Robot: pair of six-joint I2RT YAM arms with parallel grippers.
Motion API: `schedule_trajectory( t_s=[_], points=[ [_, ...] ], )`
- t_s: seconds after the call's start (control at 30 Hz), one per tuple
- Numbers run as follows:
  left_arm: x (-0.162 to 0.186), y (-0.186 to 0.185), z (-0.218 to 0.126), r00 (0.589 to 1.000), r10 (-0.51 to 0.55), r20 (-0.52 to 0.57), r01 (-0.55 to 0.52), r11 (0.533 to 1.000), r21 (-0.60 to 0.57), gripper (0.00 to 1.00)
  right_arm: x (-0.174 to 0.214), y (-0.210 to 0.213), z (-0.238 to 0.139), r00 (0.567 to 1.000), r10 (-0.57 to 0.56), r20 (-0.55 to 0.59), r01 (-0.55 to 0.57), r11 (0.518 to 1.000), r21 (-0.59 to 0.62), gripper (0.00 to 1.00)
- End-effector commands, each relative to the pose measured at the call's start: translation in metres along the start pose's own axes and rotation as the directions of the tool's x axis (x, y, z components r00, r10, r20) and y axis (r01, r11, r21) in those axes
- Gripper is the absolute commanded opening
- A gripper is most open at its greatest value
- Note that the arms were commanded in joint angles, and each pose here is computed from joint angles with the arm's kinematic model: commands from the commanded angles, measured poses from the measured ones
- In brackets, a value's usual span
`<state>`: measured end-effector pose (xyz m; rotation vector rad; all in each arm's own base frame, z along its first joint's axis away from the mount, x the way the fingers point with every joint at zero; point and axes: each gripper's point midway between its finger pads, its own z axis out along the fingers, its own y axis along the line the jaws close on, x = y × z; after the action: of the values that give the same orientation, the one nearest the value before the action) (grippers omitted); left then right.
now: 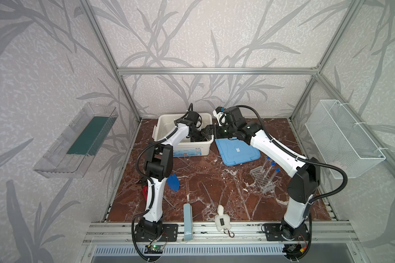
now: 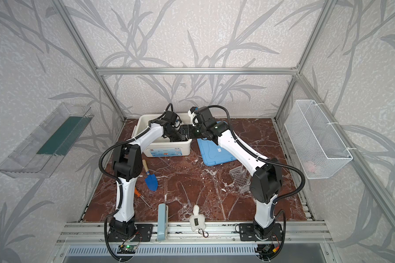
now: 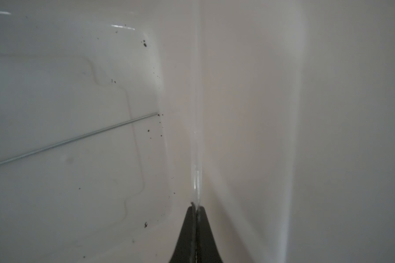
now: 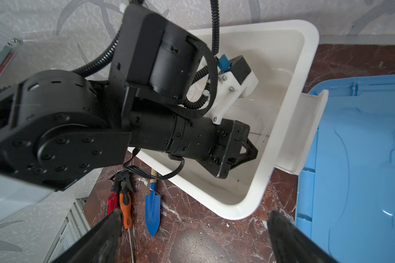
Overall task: Organize the chemistry lab equipment
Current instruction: 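Lower the pipette into the bin and open the left gripper, then move the left gripper back down to the second clear pipette and close on it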
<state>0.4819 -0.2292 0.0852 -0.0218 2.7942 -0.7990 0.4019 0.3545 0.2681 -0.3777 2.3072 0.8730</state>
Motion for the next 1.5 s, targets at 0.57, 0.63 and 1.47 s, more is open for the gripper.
schedule_trajectory(
  t_s=[0.57, 0.63, 1.47],
  points=[
    [-0.016, 0.011, -0.022, 0.998, 0.026, 0.053, -0.021, 0.995, -0.096, 0.65, 0.005, -0.008, 0.003, 0.999, -0.007, -0.031, 0.008, 0.999, 0.033, 0.98],
    [-0.024, 0.001, -0.047, 0.993, 0.059, 0.105, -0.048, 0.993, -0.11, 0.69, 0.001, -0.006, -0.004, 1.0, -0.014, -0.013, 0.015, 0.999, 0.036, 0.99],
    [0.148, -0.074, -0.196, 0.979, -0.033, 0.2, -0.004, 0.983, 0.181, 0.98, 0.161, -0.014, -0.124, 0.958, -0.215, -0.188, 0.214, 0.976, -0.024, 0.99]
  ],
)
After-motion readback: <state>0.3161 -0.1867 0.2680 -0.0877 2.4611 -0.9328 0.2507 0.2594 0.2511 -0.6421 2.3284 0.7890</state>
